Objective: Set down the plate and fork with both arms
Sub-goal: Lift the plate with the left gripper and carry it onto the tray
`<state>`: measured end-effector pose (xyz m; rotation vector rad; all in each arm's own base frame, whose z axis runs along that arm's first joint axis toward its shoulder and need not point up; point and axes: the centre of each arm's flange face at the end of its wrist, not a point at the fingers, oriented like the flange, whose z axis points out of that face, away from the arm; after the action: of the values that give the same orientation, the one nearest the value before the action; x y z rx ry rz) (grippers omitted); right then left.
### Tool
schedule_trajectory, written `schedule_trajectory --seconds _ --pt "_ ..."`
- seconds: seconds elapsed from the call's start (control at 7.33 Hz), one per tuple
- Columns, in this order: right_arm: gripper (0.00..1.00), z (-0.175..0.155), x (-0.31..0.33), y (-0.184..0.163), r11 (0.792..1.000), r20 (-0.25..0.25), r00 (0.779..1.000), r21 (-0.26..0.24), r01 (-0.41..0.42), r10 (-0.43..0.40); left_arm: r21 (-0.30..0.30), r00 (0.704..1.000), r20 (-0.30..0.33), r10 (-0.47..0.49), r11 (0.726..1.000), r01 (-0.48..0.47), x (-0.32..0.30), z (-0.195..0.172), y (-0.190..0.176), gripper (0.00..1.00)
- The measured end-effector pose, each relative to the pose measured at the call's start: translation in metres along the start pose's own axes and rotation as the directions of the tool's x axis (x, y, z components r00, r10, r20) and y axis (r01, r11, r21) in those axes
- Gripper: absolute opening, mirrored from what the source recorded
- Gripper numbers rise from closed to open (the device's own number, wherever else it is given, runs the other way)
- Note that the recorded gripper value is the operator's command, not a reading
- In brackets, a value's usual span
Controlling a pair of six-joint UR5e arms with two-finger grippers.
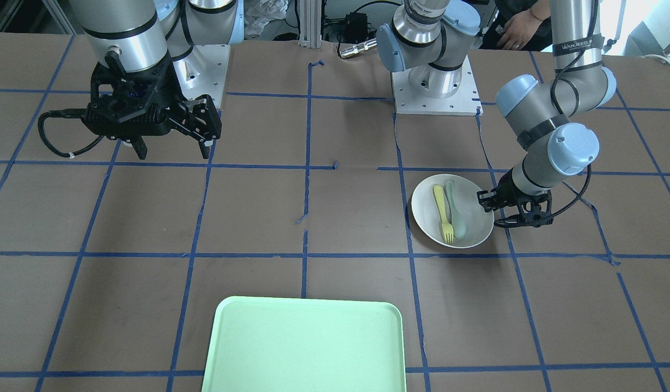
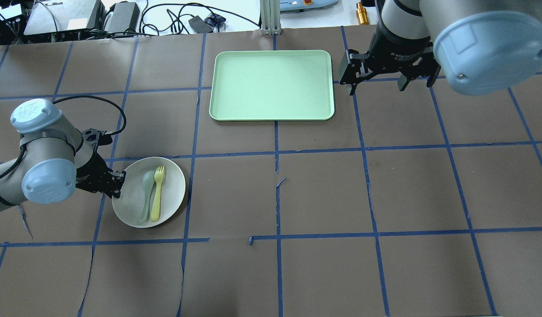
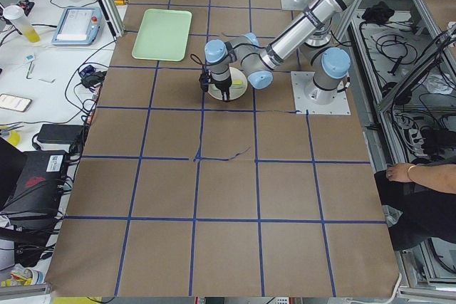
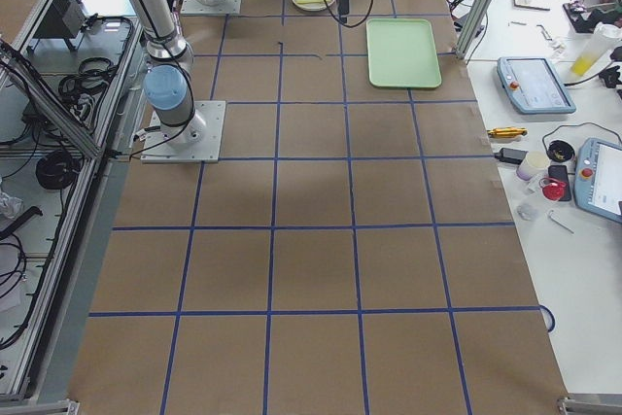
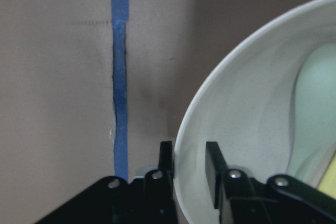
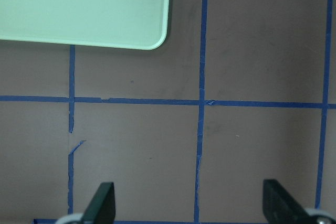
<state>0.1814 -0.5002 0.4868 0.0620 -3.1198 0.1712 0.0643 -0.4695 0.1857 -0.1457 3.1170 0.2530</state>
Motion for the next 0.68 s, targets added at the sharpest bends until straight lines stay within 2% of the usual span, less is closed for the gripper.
schedule_trajectory --seconds 0.27,0.68 --pt "1.0 -0.001 0.0 0.0 1.0 0.0 1.0 0.001 0.001 -0.001 0.017 1.0 -0.01 -0.001 1.0 0.001 -0.001 -0.007 -0.005 0.0" --pt "1.0 -0.001 0.0 0.0 1.0 0.001 1.0 0.003 -0.001 0.001 0.089 0.993 -0.121 0.011 0.996 0.0 0.002 -0.042 -0.029 0.0"
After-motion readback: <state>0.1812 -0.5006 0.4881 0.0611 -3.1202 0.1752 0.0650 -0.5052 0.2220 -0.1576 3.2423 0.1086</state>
